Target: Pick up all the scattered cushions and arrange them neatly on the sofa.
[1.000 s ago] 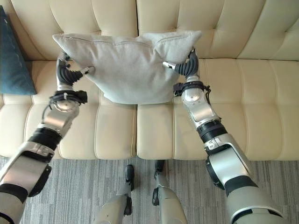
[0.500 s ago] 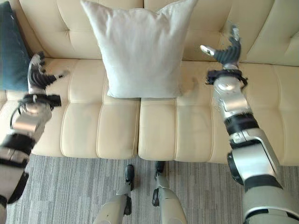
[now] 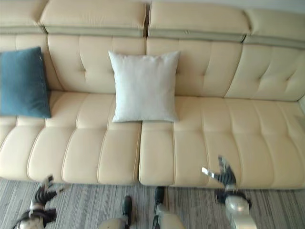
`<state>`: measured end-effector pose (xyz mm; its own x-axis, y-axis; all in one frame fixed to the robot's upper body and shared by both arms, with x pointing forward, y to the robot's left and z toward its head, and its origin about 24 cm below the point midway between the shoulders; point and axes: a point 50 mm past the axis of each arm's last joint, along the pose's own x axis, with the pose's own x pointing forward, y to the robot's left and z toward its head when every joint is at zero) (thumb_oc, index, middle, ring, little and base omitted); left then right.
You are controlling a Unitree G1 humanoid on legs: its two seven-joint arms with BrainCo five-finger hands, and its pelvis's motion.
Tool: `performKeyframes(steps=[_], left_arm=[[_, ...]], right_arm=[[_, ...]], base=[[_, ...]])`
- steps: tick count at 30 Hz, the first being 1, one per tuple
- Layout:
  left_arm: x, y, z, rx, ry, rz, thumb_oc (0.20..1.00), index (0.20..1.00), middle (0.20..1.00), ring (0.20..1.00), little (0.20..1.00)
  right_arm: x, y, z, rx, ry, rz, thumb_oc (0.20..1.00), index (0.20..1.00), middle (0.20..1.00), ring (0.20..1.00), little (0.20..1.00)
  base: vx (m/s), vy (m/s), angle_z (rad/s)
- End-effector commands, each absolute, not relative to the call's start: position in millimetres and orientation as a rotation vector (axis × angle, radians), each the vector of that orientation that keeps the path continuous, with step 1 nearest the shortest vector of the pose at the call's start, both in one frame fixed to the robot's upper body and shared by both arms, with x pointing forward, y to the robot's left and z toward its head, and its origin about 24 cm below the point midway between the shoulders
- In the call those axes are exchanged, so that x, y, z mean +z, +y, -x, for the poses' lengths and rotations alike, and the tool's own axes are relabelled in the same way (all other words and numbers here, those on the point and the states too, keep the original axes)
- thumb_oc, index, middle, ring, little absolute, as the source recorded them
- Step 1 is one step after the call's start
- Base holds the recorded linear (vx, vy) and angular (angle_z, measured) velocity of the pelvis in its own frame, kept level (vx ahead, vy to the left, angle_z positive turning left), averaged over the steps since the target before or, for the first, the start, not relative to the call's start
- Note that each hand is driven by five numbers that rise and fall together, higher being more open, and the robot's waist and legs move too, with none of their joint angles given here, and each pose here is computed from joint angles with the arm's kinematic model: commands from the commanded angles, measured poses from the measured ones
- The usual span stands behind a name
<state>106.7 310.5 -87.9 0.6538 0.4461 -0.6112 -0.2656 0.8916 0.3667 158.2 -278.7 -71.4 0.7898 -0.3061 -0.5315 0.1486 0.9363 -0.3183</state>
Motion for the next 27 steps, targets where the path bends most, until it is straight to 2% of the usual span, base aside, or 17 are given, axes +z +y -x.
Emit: performKeyframes(steps=[1,6,11,18,27], left_arm=[[-74.3,312.1,-135.3,0.332,0.675,-0.347,1.0,1.0,1.0,1.0,1.0],[-69.2,314.1,-147.0,0.342,0.639,-0.375,1.0,1.0,1.0,1.0,1.0],[-68.6,313.5,-150.9,0.335,0.638,-0.405,1.0,1.0,1.0,1.0,1.0],[-81.3,281.4,-160.0,0.278,0.636,-0.333,1.0,1.0,1.0,1.0,1.0],[-87.7,276.8,-154.9,0.222,0.679,-0.349,1.0,1.0,1.0,1.0,1.0]], right_arm=[[-52.6,-284.2,-195.4,-0.171,0.536,0.412,1.0,1.0,1.0,1.0,1.0],[-67.9,-271.3,-193.4,-0.168,0.587,0.368,1.0,1.0,1.0,1.0,1.0],[-70.6,-265.7,-192.3,-0.174,0.578,0.344,1.0,1.0,1.0,1.0,1.0],[-57.7,-272.0,-203.2,-0.234,0.52,0.319,1.0,1.0,1.0,1.0,1.0],[-69.9,-272.4,-191.6,-0.269,0.571,0.234,1.0,1.0,1.0,1.0,1.0]], base=[[-0.2,0.184,-0.35],[-0.3,0.088,-0.67],[-0.26,-0.06,-0.04],[-0.26,-0.155,0.19],[0.02,0.08,-0.2]])
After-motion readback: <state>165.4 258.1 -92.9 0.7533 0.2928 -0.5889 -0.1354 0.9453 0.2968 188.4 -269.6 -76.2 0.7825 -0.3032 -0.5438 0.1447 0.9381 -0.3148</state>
